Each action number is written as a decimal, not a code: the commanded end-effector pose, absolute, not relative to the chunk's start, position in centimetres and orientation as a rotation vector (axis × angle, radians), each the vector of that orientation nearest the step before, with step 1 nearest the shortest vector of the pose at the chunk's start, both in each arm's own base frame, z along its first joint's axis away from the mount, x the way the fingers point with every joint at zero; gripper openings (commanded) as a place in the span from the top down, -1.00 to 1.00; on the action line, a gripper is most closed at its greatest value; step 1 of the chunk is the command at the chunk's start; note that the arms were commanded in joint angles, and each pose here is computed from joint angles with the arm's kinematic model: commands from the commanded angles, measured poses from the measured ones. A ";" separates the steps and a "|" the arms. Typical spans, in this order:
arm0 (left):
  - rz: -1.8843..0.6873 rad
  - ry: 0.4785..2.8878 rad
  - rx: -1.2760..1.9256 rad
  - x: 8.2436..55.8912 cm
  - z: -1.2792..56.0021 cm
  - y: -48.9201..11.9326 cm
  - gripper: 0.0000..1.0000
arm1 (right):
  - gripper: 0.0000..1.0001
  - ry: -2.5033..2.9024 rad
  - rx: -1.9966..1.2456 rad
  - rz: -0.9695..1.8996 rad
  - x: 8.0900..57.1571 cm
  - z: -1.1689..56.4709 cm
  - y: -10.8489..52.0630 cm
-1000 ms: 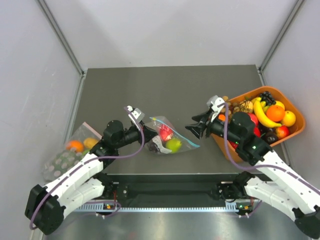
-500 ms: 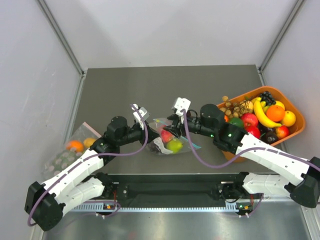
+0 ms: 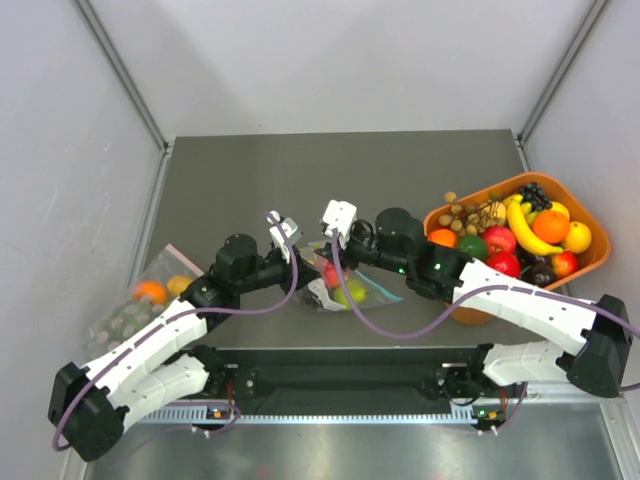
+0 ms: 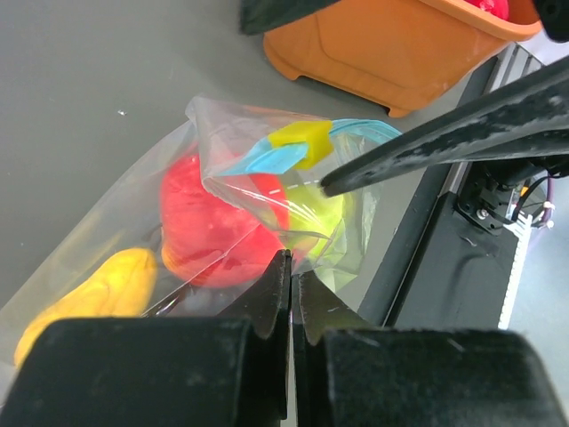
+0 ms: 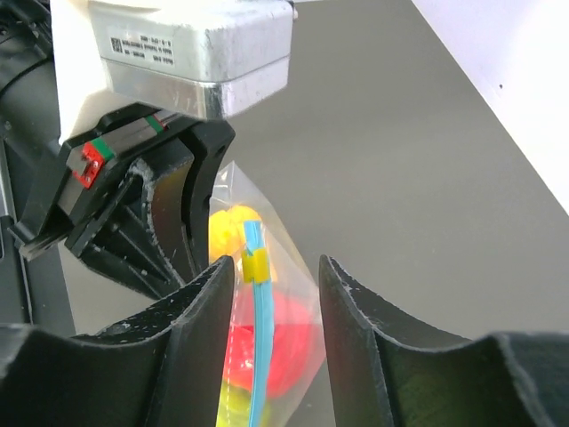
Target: Open the zip-top bag and remove the fake food
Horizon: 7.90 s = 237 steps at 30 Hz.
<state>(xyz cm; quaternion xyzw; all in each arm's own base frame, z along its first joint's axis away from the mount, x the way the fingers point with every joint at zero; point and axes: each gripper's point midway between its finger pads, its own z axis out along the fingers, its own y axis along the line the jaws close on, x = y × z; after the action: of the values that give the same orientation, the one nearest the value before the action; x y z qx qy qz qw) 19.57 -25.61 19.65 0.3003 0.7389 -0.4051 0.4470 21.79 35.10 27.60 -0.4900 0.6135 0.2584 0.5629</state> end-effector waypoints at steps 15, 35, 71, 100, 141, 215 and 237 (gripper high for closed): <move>-1.010 1.705 0.763 19.3 23.4 -25.9 1.00 | 0.69 1.359 -1.182 0.599 21.7 29.9 37.7; -1.006 1.684 0.748 19.2 24.1 -25.6 1.00 | 0.56 1.349 -1.172 0.577 21.4 29.8 36.5; -1.030 1.546 0.626 21.5 27.1 -26.7 -0.13 | 1.00 1.268 -1.162 0.667 19.0 31.0 35.1; -1.037 1.516 0.579 22.7 28.8 -27.0 1.00 | 1.00 1.428 -1.127 0.636 18.7 25.2 32.7; -0.740 1.554 0.255 28.9 31.3 -20.0 1.00 | 1.00 1.705 -0.953 0.503 18.0 20.3 25.7; -0.962 1.475 0.717 24.7 29.9 -25.0 1.00 | 0.64 1.646 -0.977 0.612 21.2 22.6 31.2; -1.054 1.647 0.175 23.7 32.1 -21.5 -0.02 | 1.00 1.771 -0.539 0.608 25.6 27.0 32.2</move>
<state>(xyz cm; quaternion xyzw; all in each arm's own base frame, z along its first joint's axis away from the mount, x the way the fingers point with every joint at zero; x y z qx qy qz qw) 23.77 -20.69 33.42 0.1146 0.6757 -0.4167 0.5972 24.38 31.55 23.49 -0.2722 0.7689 0.2335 0.5293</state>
